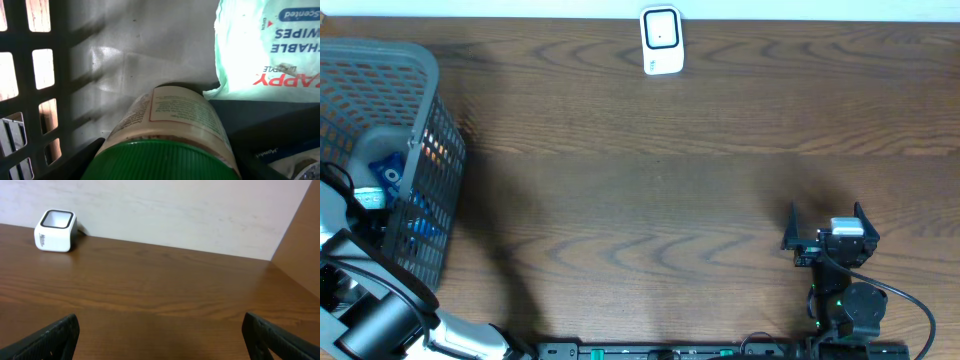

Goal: Scan the item barcode
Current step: 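Grasp the green-capped jar in the basket with the left gripper, then carry the jar out and set it upright on the table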

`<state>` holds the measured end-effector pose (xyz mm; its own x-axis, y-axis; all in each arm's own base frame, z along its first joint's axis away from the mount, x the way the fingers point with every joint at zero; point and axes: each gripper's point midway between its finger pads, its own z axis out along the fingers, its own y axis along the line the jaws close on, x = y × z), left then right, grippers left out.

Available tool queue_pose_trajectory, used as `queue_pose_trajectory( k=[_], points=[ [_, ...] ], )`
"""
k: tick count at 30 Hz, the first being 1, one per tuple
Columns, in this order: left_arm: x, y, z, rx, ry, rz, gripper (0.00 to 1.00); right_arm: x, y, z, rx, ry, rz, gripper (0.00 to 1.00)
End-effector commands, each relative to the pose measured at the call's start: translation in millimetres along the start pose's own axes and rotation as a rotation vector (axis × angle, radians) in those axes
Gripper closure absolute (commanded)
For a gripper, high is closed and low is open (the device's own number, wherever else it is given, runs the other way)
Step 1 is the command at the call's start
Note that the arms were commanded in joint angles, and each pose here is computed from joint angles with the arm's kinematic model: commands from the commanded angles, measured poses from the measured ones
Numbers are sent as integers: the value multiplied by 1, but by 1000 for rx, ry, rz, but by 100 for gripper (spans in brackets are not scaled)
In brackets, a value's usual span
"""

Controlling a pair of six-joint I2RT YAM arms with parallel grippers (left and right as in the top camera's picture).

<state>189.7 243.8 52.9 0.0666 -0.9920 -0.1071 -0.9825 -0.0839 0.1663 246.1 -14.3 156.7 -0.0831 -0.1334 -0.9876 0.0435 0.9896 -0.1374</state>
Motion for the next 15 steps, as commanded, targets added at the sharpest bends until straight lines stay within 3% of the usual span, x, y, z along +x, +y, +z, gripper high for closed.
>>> queue_pose_trajectory(
  k=[1, 6, 11, 14, 15],
  points=[
    [-5, 1, -12, 17, -15, -6, 39, 1, -2, 0, 8, 1, 11, 1],
    [-23, -19, -84, 220, -99, 9, 39, 1, -2, 0, 8, 1, 11, 1],
    [-34, -31, -204, 539, -250, 35, 39, 1, -2, 0, 8, 1, 11, 1],
    [-7, -40, -305, 854, -331, 124, 39, 1, -2, 0, 8, 1, 11, 1],
    [17, -50, -340, 983, -338, 205, 39, 1, -2, 0, 7, 1, 11, 1]
  ],
)
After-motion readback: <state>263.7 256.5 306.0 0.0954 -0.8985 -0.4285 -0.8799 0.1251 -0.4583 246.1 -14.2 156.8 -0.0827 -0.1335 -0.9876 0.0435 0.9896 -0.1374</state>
